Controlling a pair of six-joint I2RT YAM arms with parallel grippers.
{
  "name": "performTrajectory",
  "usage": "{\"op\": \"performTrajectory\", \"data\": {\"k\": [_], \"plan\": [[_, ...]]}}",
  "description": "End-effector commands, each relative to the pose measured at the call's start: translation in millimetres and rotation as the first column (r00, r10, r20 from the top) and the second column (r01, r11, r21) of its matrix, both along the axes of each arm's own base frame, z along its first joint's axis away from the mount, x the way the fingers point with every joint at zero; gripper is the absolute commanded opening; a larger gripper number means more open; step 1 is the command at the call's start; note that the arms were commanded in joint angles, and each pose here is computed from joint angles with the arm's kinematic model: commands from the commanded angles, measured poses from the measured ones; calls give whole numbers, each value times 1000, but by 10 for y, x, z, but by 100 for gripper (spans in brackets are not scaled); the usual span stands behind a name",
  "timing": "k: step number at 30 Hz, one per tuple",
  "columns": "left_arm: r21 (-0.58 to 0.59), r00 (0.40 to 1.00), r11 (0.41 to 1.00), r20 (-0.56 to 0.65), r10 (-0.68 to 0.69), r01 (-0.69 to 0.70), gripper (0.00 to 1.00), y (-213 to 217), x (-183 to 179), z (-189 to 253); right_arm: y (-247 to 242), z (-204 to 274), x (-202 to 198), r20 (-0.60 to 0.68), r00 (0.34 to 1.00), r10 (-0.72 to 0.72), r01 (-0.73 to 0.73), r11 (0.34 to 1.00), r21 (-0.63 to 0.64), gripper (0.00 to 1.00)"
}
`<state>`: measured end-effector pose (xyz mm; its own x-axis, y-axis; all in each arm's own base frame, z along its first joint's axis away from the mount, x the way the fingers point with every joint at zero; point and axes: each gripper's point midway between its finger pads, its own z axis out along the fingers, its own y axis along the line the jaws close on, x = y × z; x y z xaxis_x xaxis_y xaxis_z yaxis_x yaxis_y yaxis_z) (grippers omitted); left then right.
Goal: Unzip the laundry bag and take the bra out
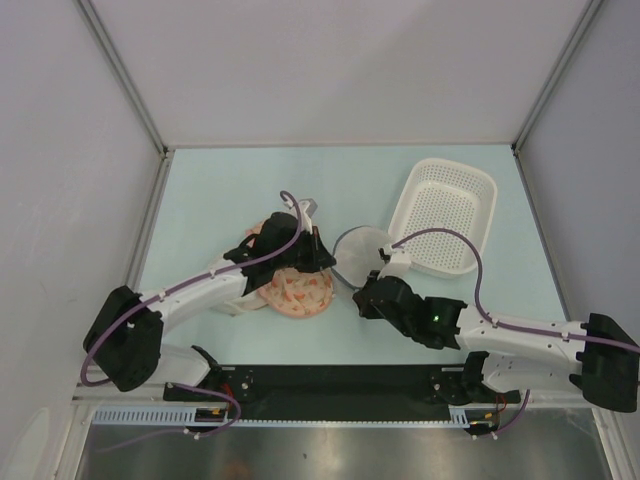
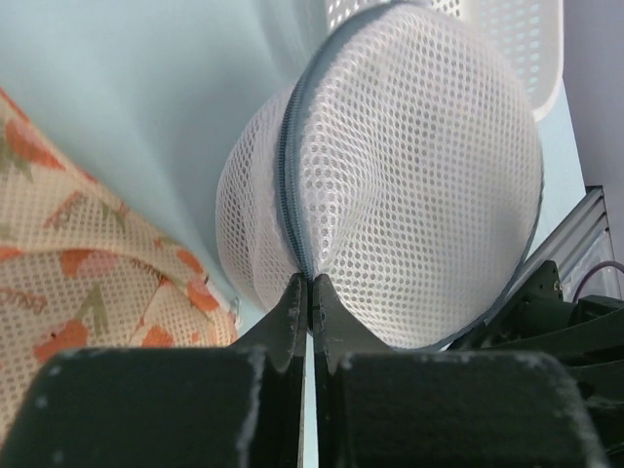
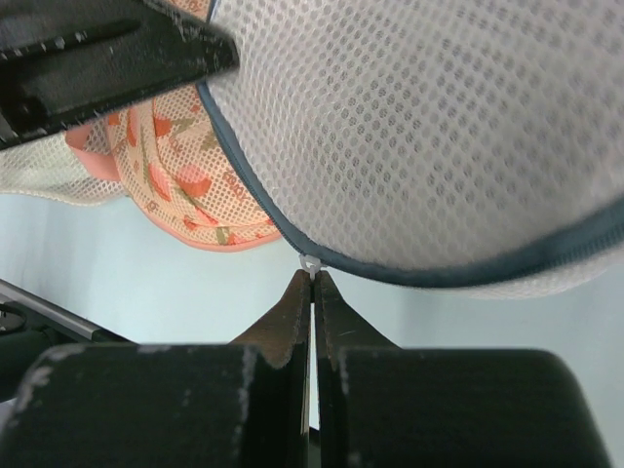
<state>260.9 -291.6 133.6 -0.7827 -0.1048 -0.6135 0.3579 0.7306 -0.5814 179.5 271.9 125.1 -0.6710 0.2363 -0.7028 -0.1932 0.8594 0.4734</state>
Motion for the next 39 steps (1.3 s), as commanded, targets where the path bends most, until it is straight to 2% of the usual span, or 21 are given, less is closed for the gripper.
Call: {"op": "performTrajectory", "data": {"k": [1,6,9,12,13,15,16,19,26,32,39], "plan": [[11,992,1000,120,-23,22,0,-73,261,316,80,11,19,-1,1000,7,-7,1000,20,0],[29,989,999,140,-49,45,0,-137,340,381,194,30,9,-9,999,31,-31,999,38,0],[40,991,997,117,-65,61,9,-157,319,300,238,53,13,-5,999,40,-40,998,47,0],[42,993,997,96,-68,65,27,-139,272,244,279,61,21,-2,999,48,-48,998,48,0],[42,994,997,91,-68,64,39,-126,250,237,282,61,23,-1,999,49,-49,998,44,0],[28,994,998,92,-55,53,52,-87,205,274,313,80,38,3,999,51,-51,998,47,0],[21,995,999,86,-47,45,63,-71,183,277,319,79,40,3,999,51,-51,998,47,0],[3,997,1000,78,-25,25,75,-5,94,300,351,75,49,3,999,54,-54,997,47,0],[-44,998,999,65,-4,6,79,78,-88,257,410,54,92,-5,999,38,-38,998,40,0],[-99,999,994,20,-49,51,77,9,-245,180,547,5,103,-15,999,36,-35,997,66,0],[-84,999,995,-16,-49,47,75,21,-326,32,673,4,112,-9,997,74,-73,996,53,0]]}}
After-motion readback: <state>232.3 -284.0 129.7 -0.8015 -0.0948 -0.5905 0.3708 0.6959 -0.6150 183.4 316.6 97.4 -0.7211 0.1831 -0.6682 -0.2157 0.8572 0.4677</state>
